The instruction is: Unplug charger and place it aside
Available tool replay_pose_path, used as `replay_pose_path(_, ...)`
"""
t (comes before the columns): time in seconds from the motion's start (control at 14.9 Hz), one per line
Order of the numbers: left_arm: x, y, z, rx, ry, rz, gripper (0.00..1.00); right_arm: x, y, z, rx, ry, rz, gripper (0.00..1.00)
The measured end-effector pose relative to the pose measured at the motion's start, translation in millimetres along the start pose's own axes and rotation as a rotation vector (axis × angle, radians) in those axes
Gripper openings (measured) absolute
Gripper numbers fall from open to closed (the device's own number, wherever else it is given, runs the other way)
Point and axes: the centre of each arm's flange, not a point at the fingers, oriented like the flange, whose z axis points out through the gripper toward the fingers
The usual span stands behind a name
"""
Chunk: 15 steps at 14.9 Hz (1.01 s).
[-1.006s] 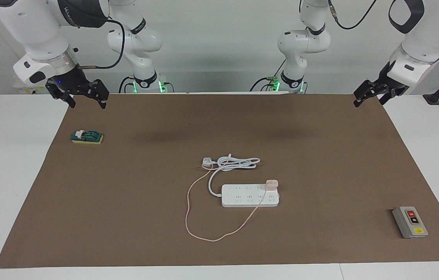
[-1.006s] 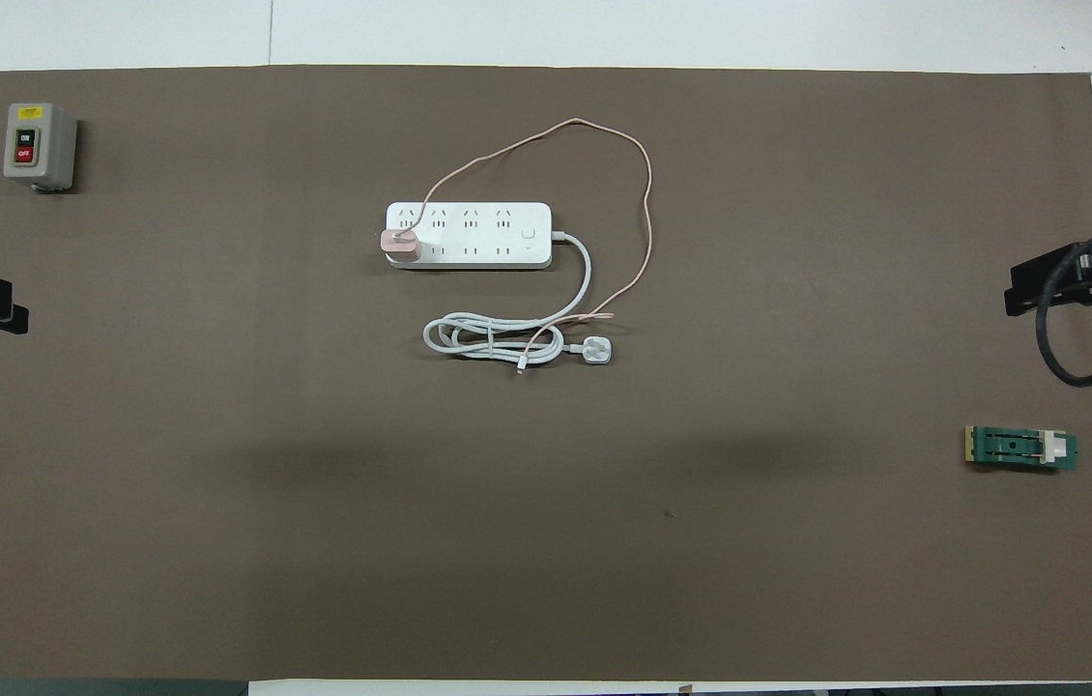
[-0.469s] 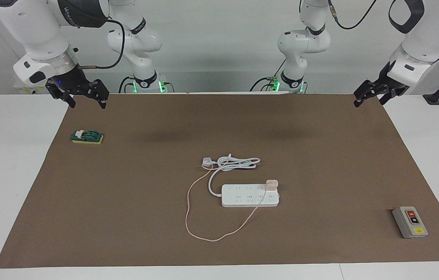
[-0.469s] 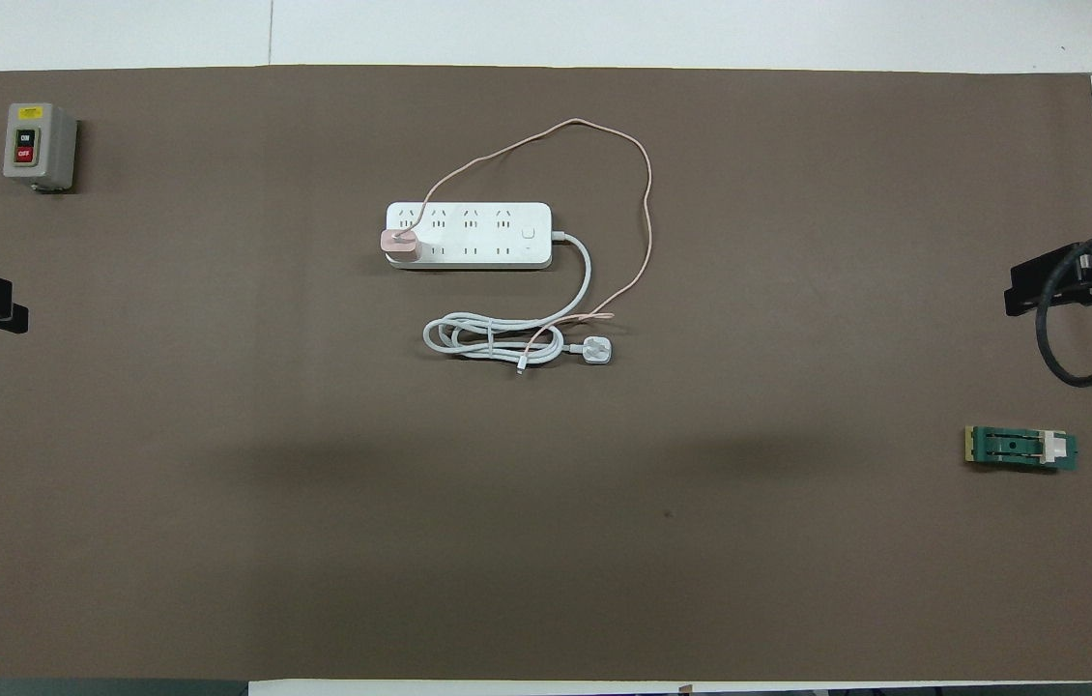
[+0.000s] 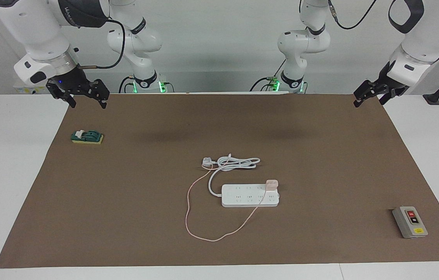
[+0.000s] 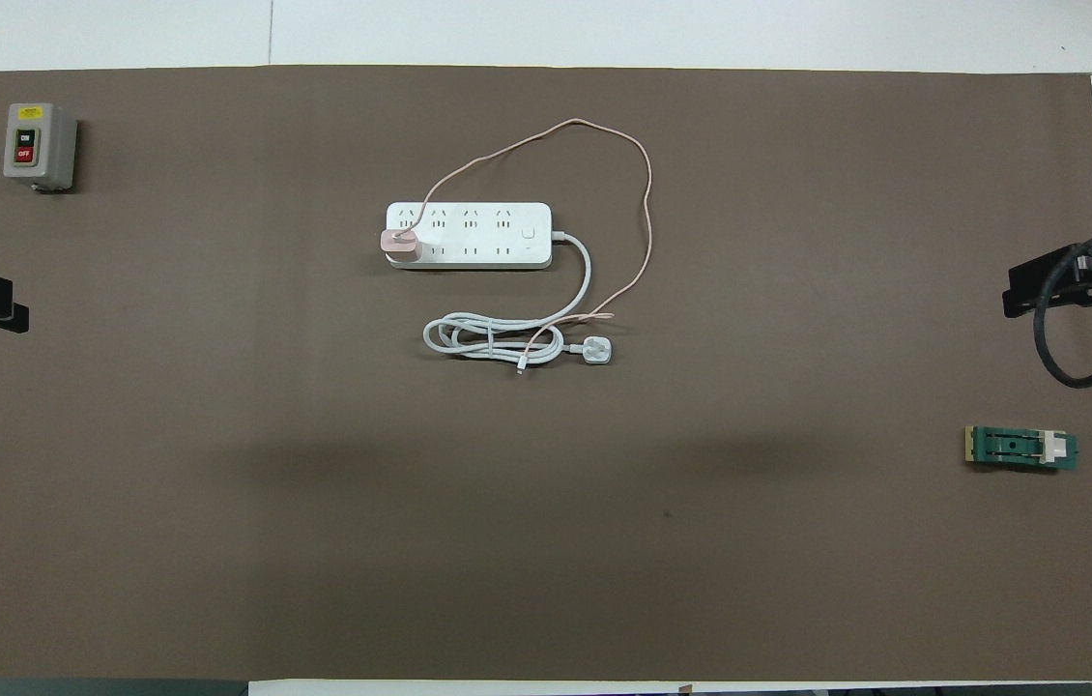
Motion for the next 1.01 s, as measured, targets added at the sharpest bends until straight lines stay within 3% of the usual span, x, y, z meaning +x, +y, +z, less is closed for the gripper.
replay_pose_path(0.27, 2.5, 2.5, 0.4, -0.001, 0.012, -0.137, 1.00, 0.7, -37.5, 13.4, 0.008, -0.009, 0.125, 1.00)
replay_pose_path(0.47, 13.0, 19.3, 18.4, 0.008, -0.017, -0.269, 1.00, 6.4, -84.9, 36.4, 0.049, -0.031, 0.253, 1.00)
replay_pose_path(0.6, 34.3, 52.8, 45.7, 0.022, -0.032, -0.417, 1.00, 17.5, -113.3, 58.5, 0.084, -0.053, 0.343, 1.00)
replay_pose_path(1.01, 110.0, 126.3, 130.4, -0.024, 0.014, -0.819, 1.00, 47.4, -188.5, 120.7, 0.189, -0.108, 0.624, 1.00)
